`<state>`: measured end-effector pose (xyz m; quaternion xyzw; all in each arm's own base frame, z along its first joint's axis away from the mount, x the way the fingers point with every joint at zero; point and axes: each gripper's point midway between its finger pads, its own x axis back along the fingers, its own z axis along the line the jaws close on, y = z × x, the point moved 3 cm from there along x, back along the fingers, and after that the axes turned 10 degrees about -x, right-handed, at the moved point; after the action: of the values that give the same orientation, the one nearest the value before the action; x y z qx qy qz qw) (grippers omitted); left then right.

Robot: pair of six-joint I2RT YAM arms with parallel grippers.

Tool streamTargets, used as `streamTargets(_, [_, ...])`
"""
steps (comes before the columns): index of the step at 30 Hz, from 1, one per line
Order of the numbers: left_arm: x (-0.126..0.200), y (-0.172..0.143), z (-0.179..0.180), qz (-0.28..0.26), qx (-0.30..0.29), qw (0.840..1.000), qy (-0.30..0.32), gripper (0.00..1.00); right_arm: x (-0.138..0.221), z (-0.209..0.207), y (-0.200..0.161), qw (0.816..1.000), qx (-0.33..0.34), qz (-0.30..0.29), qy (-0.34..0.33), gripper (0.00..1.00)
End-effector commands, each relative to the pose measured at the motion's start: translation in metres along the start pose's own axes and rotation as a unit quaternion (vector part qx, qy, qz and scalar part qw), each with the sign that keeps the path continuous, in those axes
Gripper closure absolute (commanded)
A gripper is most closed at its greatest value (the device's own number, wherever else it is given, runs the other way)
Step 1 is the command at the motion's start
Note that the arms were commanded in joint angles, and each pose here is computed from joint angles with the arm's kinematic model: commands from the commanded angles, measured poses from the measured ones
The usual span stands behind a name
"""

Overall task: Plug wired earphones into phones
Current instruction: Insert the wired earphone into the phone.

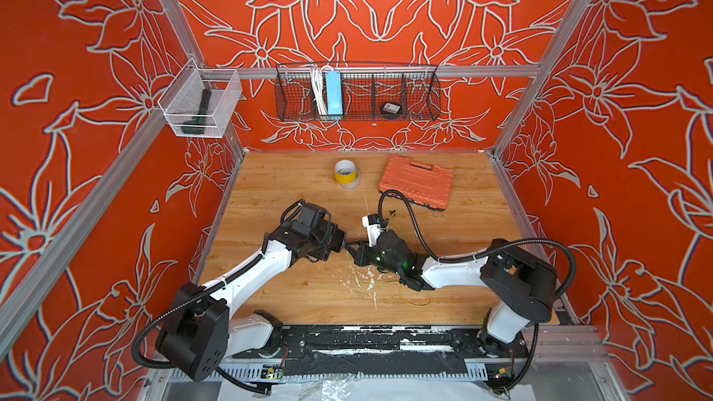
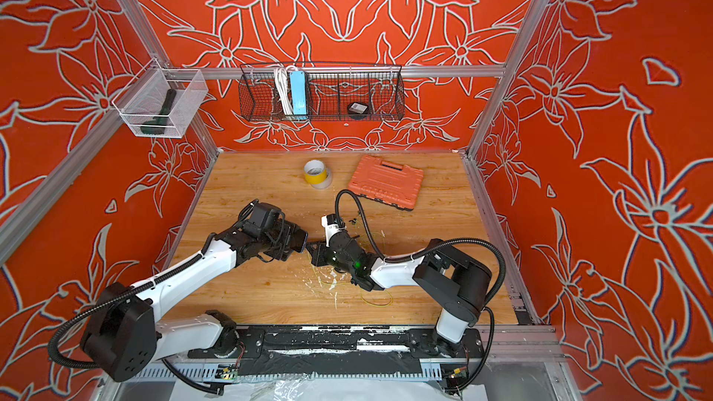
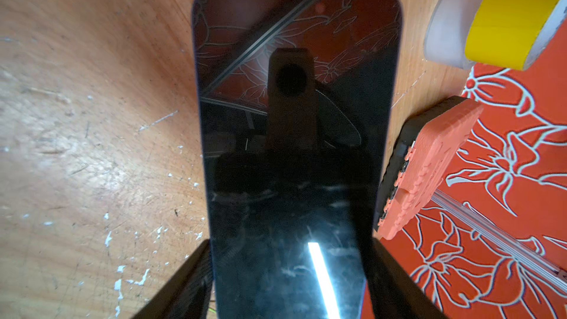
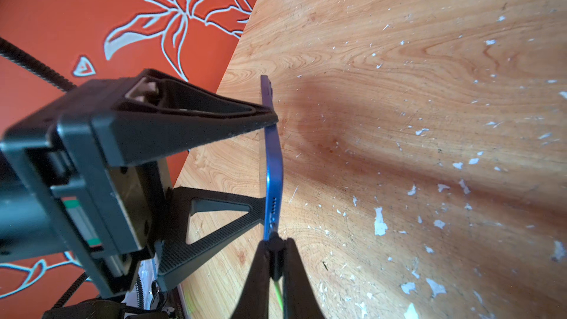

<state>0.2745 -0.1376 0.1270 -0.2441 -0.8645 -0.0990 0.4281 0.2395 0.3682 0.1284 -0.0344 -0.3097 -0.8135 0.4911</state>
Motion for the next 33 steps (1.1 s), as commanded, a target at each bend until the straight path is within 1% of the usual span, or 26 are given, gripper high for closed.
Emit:
streamTargets(1, [0.009,-0.017,-0.012,0.038,0.009,0.999,-0.033,0.3,-0.005,0.002,0.008,0.999,0.011,-0.025,-0.017,1.0])
streamTargets(9, [0.011,-0.022,-0.009,0.029,0.022,0.999,-0.032,0.3,-0.008,0.011,0.007,0.999,0.012,-0.033,-0.007,1.0])
streamTargets(12, [0.01,-0.025,-0.008,0.034,0.032,0.998,-0.04,0.3,-0.009,0.015,0.004,0.999,0.013,-0.032,0.0,1.0])
streamTargets(16, [0.012,-0.029,-0.013,0.032,0.031,0.998,-0.049,0.3,-0.01,0.018,0.002,0.999,0.012,-0.033,0.005,1.0])
streamTargets(21, [0.01,-0.032,-0.012,0.034,0.026,0.998,-0.043,0.3,-0.01,0.025,0.004,0.999,0.006,-0.028,0.014,1.0])
streamTargets(24, [0.008,-0.033,-0.011,0.03,0.026,0.998,-0.04,0.3,-0.011,0.027,0.003,1.0,0.007,-0.022,0.008,1.0])
streamTargets(26, [0.007,-0.036,-0.013,0.039,0.025,0.998,-0.048,0.3,-0.012,0.027,0.003,1.0,0.007,-0.021,0.008,1.0])
streamTargets(30, [0.009,-0.04,-0.015,0.044,0.015,0.998,-0.046,0.31,-0.013,0.017,0.003,1.0,0.001,-0.027,-0.013,1.0])
streamTargets(33, [0.011,-0.045,-0.014,0.046,0.017,0.998,-0.049,0.31,-0.016,0.02,0.005,0.999,0.005,-0.025,-0.021,1.0])
